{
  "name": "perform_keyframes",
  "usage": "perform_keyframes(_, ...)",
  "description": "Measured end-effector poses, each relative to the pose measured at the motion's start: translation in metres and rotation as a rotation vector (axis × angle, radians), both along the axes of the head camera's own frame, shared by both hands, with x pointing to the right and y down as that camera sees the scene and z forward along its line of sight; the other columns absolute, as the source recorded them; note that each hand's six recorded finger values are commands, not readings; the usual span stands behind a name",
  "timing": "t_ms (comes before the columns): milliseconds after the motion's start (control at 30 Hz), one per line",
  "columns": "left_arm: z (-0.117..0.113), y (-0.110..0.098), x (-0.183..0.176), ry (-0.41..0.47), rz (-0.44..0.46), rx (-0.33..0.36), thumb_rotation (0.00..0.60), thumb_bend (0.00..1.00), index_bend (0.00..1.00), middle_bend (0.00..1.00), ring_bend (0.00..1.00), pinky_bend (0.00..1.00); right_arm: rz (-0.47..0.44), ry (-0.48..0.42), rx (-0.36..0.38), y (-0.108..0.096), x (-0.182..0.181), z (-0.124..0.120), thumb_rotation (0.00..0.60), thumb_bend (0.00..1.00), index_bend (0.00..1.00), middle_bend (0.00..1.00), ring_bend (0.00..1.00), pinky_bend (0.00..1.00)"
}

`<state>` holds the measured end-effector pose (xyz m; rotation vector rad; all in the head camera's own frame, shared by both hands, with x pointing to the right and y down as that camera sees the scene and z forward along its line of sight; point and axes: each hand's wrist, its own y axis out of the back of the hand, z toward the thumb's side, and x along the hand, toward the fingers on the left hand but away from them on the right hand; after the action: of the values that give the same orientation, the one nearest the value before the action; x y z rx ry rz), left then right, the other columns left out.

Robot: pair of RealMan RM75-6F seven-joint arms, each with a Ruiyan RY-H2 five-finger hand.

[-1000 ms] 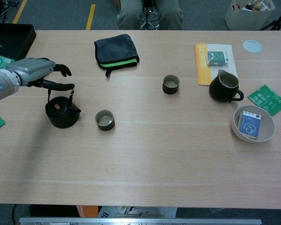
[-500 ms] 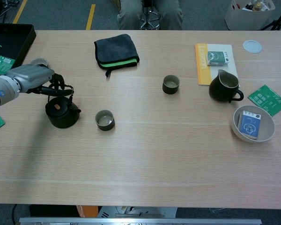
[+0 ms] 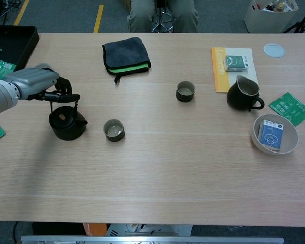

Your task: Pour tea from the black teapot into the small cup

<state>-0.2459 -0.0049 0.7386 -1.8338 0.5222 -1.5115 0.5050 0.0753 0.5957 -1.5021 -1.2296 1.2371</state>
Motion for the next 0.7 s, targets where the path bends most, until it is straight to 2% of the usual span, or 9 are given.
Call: perform_keyframes(700,-0.013,0.021,0.015,0.009,0.067,-0.001,0.030,0.16,0.40,0.46,0.31,0.04,0.006,0.001,-0.003,0.000,0.003,0.001,0.600,0.05,0.24,0.19,0.00,0.00)
